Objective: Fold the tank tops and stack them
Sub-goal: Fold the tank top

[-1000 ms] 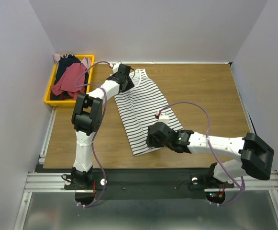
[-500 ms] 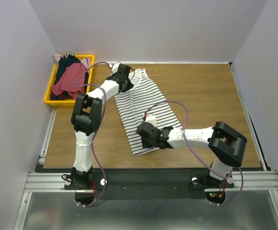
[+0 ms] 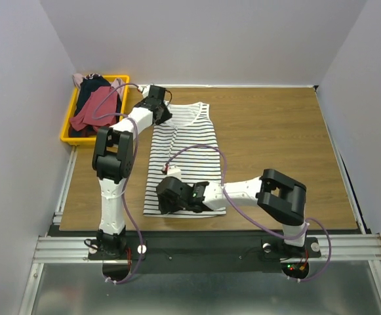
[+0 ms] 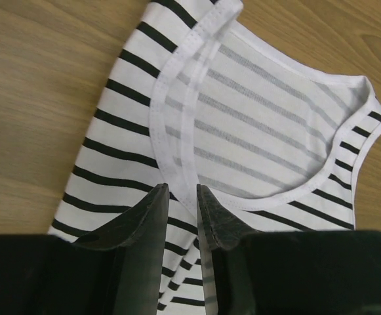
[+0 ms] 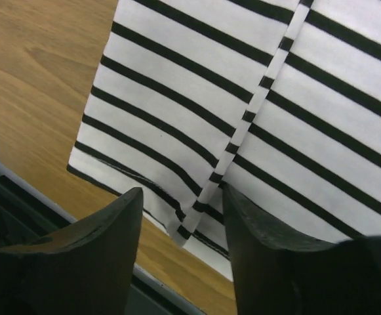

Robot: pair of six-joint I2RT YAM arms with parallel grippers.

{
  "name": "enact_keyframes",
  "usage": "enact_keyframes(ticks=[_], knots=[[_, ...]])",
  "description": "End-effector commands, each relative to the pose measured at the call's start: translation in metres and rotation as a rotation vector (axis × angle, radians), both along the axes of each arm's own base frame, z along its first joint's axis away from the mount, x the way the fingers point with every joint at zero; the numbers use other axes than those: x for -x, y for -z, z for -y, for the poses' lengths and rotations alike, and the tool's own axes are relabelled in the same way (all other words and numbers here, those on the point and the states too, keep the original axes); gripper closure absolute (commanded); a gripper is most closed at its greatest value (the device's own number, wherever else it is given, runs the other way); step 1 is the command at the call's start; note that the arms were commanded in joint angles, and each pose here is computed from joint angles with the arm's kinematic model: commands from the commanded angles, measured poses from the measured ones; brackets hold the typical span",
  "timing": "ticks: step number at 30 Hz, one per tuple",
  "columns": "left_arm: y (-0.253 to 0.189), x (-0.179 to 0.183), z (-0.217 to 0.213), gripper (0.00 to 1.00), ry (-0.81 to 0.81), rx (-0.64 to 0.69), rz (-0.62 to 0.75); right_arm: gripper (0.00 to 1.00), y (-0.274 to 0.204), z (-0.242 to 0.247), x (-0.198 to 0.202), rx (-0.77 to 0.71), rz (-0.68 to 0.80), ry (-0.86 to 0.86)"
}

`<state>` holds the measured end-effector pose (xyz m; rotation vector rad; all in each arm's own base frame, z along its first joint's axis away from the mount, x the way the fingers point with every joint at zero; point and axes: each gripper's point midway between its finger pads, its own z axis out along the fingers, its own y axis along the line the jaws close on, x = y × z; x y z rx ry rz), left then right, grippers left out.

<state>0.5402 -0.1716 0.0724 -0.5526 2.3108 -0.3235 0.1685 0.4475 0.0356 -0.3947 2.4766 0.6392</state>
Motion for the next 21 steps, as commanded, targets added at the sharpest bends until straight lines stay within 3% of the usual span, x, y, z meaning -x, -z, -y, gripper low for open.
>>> enact_keyframes(ticks=[1,4,7,10,13,17,18,19,20,21], knots=[[-0.072,-0.007,0.002,0.61,0.066,0.018,0.129,0.37,-0.04,0.002,-0.01,-0.081,0.064,0.067],[-0.086,-0.002,0.011,0.59,0.106,0.066,0.168,0.29,-0.084,0.031,-0.029,-0.139,0.149,0.147],[-0.105,0.009,0.021,0.58,0.14,0.108,0.203,0.27,-0.102,0.071,-0.049,-0.163,0.184,0.23],[-0.122,0.026,0.027,0.58,0.15,0.136,0.234,0.28,-0.129,0.127,-0.097,-0.224,0.193,0.35],[-0.129,0.052,0.04,0.61,0.165,0.148,0.245,0.35,-0.145,0.195,-0.17,-0.253,0.195,0.48],[-0.11,0.108,0.064,0.62,0.209,0.138,0.216,0.4,-0.114,0.225,-0.228,-0.195,0.131,0.49],[-0.103,0.117,0.066,0.63,0.215,0.128,0.205,0.4,-0.128,0.231,-0.24,-0.209,0.161,0.5],[-0.095,0.13,0.071,0.63,0.229,0.13,0.19,0.4,-0.101,0.235,-0.251,-0.166,0.12,0.504],[-0.098,0.139,0.075,0.64,0.242,0.136,0.202,0.4,-0.108,0.24,-0.27,-0.179,0.139,0.503],[-0.074,0.16,0.081,0.66,0.265,0.121,0.152,0.4,-0.081,0.242,-0.281,-0.147,0.098,0.505]])
